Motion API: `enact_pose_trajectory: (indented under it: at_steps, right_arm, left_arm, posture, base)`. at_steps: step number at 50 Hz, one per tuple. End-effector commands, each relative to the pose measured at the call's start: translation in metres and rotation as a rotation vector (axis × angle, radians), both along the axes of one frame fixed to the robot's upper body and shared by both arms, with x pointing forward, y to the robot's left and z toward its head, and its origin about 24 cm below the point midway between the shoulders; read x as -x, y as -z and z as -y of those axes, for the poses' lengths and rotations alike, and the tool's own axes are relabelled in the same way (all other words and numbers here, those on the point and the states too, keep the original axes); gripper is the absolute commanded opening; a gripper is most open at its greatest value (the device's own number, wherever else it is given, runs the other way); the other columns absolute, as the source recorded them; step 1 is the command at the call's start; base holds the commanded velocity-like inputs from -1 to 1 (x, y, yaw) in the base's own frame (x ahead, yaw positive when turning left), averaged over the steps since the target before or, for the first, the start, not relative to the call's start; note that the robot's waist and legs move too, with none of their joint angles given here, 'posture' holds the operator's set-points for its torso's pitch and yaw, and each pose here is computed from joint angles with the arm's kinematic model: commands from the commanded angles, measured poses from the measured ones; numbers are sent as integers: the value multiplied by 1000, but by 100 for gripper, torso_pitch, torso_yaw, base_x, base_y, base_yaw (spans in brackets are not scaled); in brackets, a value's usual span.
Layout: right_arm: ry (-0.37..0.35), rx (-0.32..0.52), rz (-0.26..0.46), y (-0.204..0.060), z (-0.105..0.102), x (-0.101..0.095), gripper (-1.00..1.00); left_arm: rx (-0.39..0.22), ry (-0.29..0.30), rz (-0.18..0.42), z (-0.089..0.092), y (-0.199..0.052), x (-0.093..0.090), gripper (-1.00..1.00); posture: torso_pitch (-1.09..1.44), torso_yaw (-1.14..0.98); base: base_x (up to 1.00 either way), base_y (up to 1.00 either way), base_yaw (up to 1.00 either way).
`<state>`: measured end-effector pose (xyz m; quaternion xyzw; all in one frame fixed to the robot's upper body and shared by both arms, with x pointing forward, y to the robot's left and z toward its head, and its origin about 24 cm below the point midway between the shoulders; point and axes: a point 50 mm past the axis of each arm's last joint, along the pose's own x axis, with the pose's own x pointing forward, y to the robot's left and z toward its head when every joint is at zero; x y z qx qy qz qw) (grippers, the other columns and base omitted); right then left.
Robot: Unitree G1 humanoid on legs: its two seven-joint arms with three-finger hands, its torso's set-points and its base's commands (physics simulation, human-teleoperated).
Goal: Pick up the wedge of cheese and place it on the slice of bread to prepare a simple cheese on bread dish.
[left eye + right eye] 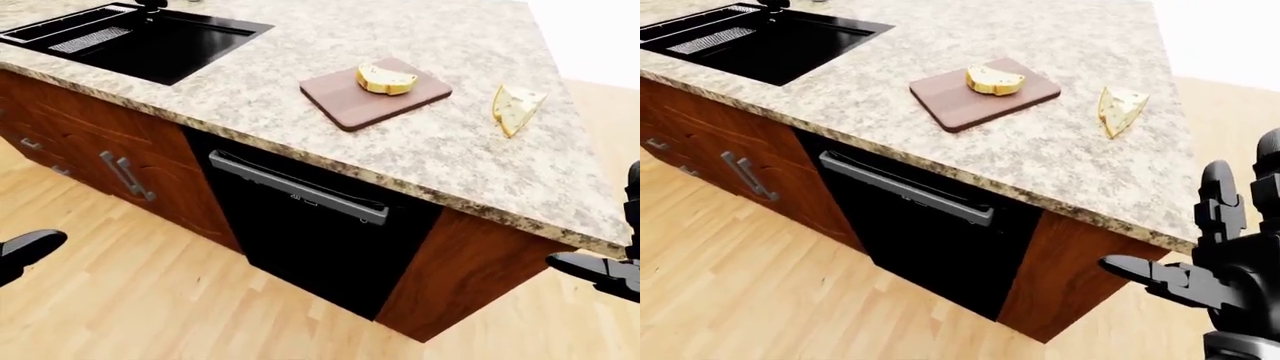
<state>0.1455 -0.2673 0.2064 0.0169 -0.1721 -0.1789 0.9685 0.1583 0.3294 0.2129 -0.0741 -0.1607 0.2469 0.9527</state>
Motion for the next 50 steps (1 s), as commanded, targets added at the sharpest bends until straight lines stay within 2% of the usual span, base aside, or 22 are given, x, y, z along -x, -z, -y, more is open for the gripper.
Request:
enact_pose_trajectory:
  at_steps: [1, 18, 20, 21, 22, 23, 24, 25, 30, 50]
  right_arm:
    - [-3, 36, 65, -11, -3, 5, 100]
    - [5, 29, 66, -10, -2, 5, 100]
    - [39, 28, 62, -10, 1, 4, 100]
    - [43, 54, 36, -9, 0, 3, 100]
    - [14, 44, 49, -10, -2, 2, 100]
    - [41, 56, 50, -11, 0, 4, 100]
    - [13, 49, 42, -9, -2, 3, 100]
    - [34, 54, 38, -9, 0, 3, 100]
    - [42, 55, 37, -8, 1, 2, 100]
    - [49, 46, 16, -7, 1, 0, 100]
  left_arm:
    - [-54, -1, 58, 3, -13, 4, 100]
    - [-54, 0, 56, 3, -13, 4, 100]
    - [-54, 0, 57, 4, -14, 4, 100]
    - [-54, -1, 55, 3, -13, 4, 100]
    - [-54, 0, 58, 3, -14, 5, 100]
    - [-53, 0, 58, 4, -14, 5, 100]
    - [-54, 0, 56, 4, -13, 4, 100]
    - [-54, 0, 57, 4, -13, 4, 100]
    - [-52, -2, 57, 2, -12, 3, 100]
    - [-53, 2, 58, 3, -13, 4, 100]
  posture:
    - [0, 0]
    - [0, 0]
    - [0, 0]
    - [0, 0]
    - [0, 0]
    - [0, 0]
    - [0, 0]
    - [0, 0]
    - [0, 0]
    - [0, 0]
  base:
    - [0, 0, 0]
    - [0, 0, -68]
    - [0, 0, -71]
    - [0, 0, 0]
    - [0, 0, 0]
    - [0, 0, 0]
    - [0, 0, 0]
    - [0, 0, 0]
    - [0, 0, 0]
    - [0, 0, 0]
